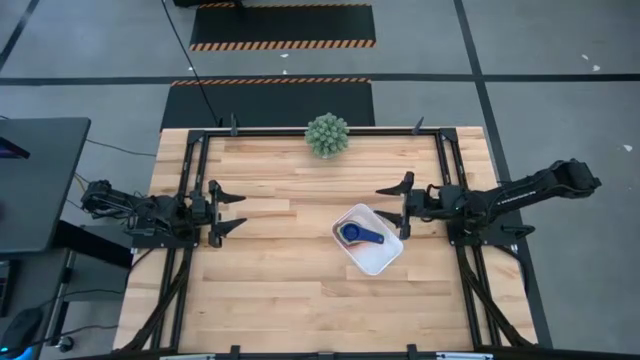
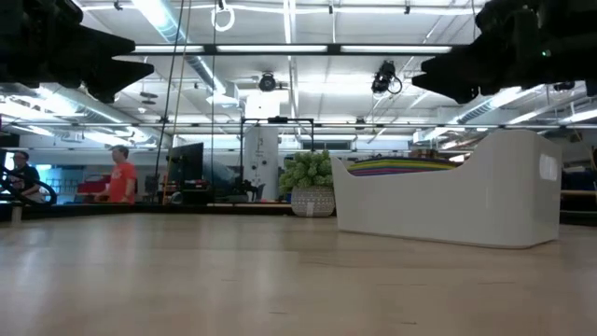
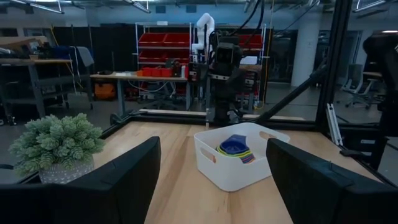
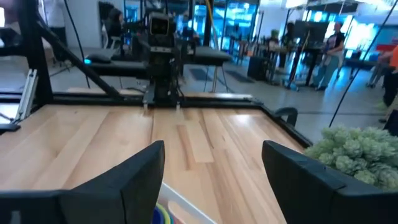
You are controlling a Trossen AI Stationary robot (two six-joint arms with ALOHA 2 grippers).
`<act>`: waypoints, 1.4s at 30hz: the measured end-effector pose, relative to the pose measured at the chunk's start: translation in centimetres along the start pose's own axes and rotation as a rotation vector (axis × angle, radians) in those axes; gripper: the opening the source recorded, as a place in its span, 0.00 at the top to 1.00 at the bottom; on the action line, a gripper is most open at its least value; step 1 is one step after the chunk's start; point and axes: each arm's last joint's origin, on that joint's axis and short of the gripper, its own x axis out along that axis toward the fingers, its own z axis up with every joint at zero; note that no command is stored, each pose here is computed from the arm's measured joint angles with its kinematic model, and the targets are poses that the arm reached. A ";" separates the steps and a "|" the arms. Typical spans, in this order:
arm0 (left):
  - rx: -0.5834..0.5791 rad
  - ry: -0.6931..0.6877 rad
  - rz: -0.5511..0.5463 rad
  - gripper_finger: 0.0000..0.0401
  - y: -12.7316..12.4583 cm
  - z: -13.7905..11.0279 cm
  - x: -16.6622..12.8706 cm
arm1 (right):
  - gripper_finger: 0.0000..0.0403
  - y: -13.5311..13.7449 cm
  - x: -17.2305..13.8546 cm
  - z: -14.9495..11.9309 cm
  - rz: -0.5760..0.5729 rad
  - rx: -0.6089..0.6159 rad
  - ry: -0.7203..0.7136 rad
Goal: Nest measuring cups in basket
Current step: Return to Home Position
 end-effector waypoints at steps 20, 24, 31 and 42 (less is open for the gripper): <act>-0.001 -0.001 0.000 0.26 0.0 0.0 0.0 | 0.31 -0.6 -2.8 -2.2 0.048 0.010 -0.059; -0.001 -0.002 0.000 0.26 0.0 0.0 0.0 | 0.31 -0.8 -3.1 -2.1 -0.014 0.001 -0.055; -0.001 -0.002 0.000 0.26 0.0 0.0 0.0 | 0.31 -1.3 -4.2 -1.4 -0.070 0.019 -0.110; -0.001 -0.002 0.000 0.26 0.0 0.0 0.0 | 0.31 -2.3 -5.8 -0.5 -0.239 0.192 -0.211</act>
